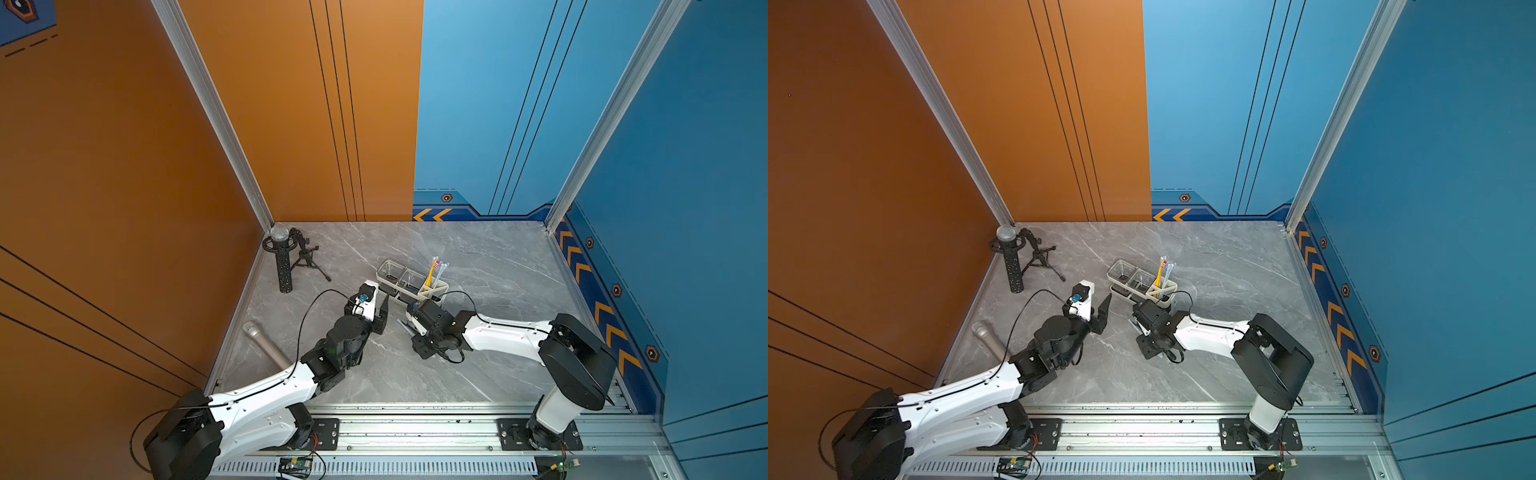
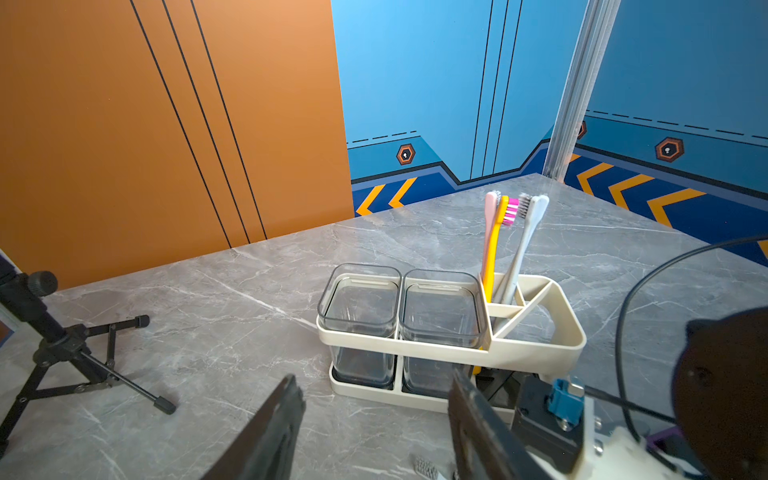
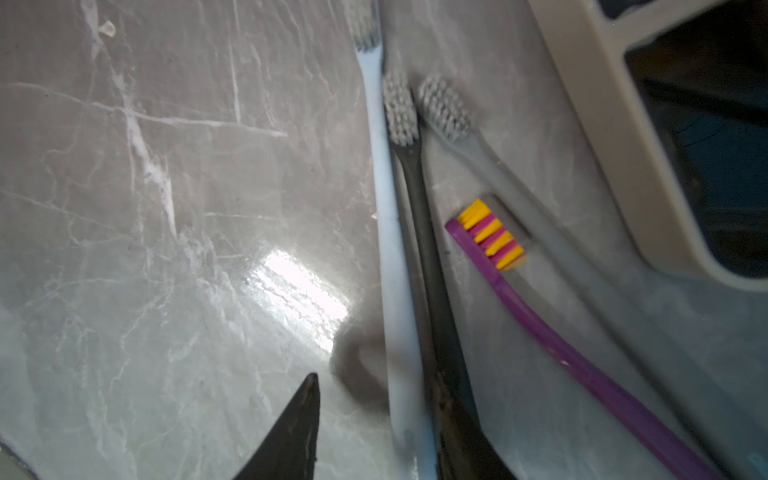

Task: Place the toothbrush into the toothbrush holder
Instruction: Pick up the toothbrush from the center of the board.

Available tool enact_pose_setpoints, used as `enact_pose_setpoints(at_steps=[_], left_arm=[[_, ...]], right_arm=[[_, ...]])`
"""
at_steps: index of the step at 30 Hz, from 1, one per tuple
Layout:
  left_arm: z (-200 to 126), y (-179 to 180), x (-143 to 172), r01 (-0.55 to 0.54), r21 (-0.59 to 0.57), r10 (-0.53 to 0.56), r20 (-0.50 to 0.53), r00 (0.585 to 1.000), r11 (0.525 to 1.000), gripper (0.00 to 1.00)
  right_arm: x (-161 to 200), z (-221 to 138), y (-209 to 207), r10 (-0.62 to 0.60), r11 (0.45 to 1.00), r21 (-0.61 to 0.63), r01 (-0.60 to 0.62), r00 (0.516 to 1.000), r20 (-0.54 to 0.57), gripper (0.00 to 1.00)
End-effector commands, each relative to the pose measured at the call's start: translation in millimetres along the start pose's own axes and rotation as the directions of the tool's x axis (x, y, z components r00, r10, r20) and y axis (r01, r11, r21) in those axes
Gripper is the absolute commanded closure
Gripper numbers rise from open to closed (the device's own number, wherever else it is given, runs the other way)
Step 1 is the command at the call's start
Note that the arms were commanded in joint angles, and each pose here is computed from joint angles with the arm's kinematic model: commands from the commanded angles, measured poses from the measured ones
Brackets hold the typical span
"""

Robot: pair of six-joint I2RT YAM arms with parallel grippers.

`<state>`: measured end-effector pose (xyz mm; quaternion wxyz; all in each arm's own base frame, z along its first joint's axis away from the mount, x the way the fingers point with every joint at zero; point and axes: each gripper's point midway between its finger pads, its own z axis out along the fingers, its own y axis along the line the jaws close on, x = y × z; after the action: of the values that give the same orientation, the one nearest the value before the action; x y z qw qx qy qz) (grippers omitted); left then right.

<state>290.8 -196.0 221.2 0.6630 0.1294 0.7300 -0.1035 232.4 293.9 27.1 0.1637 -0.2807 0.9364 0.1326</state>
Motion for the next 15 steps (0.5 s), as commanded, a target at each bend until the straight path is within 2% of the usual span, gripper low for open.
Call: enact_pose_setpoints(at_steps=[1, 6, 10, 15], left_arm=[[1, -5, 8, 0.020, 0.014, -0.019, -0.026, 0.999, 1.000, 0.41], [5, -10, 13, 0.025, 0.025, -0.024, -0.045, 0.999, 0.999, 0.41], [5, -8, 14, 0.029, 0.020, -0.028, -0.047, 0.999, 0.999, 0.41], [5, 4, 27, 0.019, -0.052, -0.023, -0.072, 0.997, 0.998, 0.40]], right_arm=[[0, 2, -3, 0.003, 1.000, 0.016, -0.003, 1.000, -0.022, 0.56], [2, 5, -5, 0.019, 1.000, 0.017, -0.019, 0.999, -0.036, 0.60], [8, 11, -12, 0.037, 0.998, 0.053, -0.034, 0.998, -0.056, 0.71], [16, 16, -18, 0.041, 0.995, 0.089, -0.034, 0.995, -0.087, 0.76]])
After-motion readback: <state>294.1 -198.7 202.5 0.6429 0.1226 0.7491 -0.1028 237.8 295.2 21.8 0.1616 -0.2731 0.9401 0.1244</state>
